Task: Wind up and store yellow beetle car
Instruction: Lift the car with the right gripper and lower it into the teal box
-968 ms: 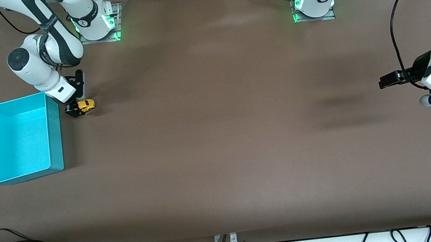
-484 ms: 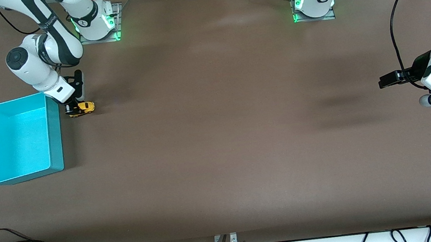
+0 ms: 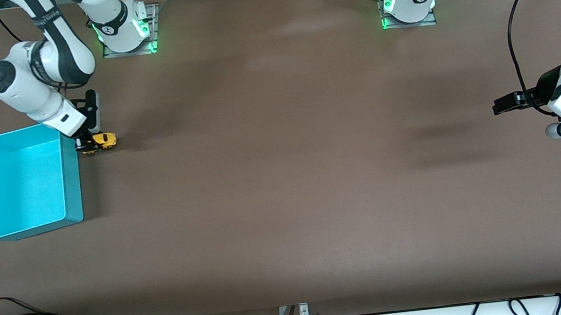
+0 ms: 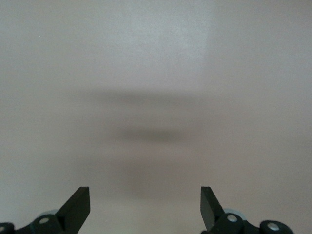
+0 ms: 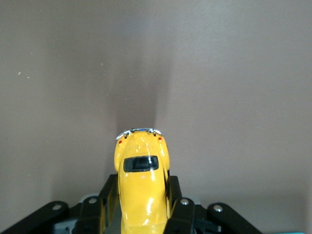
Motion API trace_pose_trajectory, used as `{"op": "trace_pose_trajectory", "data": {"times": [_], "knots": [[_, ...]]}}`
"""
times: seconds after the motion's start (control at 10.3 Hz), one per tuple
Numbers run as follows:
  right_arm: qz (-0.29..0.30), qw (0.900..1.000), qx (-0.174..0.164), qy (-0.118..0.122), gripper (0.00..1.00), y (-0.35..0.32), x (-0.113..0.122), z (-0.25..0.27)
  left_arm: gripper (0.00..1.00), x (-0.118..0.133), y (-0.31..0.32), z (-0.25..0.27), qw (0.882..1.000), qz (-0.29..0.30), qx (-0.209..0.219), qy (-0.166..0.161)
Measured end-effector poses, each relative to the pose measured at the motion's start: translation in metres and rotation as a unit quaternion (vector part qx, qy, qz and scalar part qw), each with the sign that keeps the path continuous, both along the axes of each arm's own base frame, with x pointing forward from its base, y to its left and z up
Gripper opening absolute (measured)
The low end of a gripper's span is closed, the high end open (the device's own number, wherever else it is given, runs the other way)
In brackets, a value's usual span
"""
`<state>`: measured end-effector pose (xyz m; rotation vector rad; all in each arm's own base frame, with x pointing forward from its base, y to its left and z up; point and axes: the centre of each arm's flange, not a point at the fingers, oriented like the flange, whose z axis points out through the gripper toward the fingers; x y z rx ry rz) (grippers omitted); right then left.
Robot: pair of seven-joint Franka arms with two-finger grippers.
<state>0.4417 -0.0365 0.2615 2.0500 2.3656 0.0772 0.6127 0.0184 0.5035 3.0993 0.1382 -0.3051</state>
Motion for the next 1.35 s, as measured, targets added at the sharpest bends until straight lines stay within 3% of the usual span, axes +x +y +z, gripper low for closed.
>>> {"op": "trace_pose_trajectory", "data": {"times": [0.39, 1.06, 1.35], "knots": [[0.040, 0.999, 0.007, 0.015, 0.46, -0.022, 0.035, 0.051, 1.00, 0.000, 0.000, 0.000, 1.000, 0.000, 0.000, 0.000], [0.105, 0.994, -0.035, 0.011, 0.46, -0.133, 0.043, 0.099, 1.00, 0.000, 0.000, 0.000, 1.000, 0.000, 0.000, 0.001], [0.100, 0.994, -0.038, 0.038, 0.46, -0.166, 0.039, 0.074, 1.00, 0.000, 0.000, 0.000, 1.000, 0.000, 0.000, 0.001]]}}
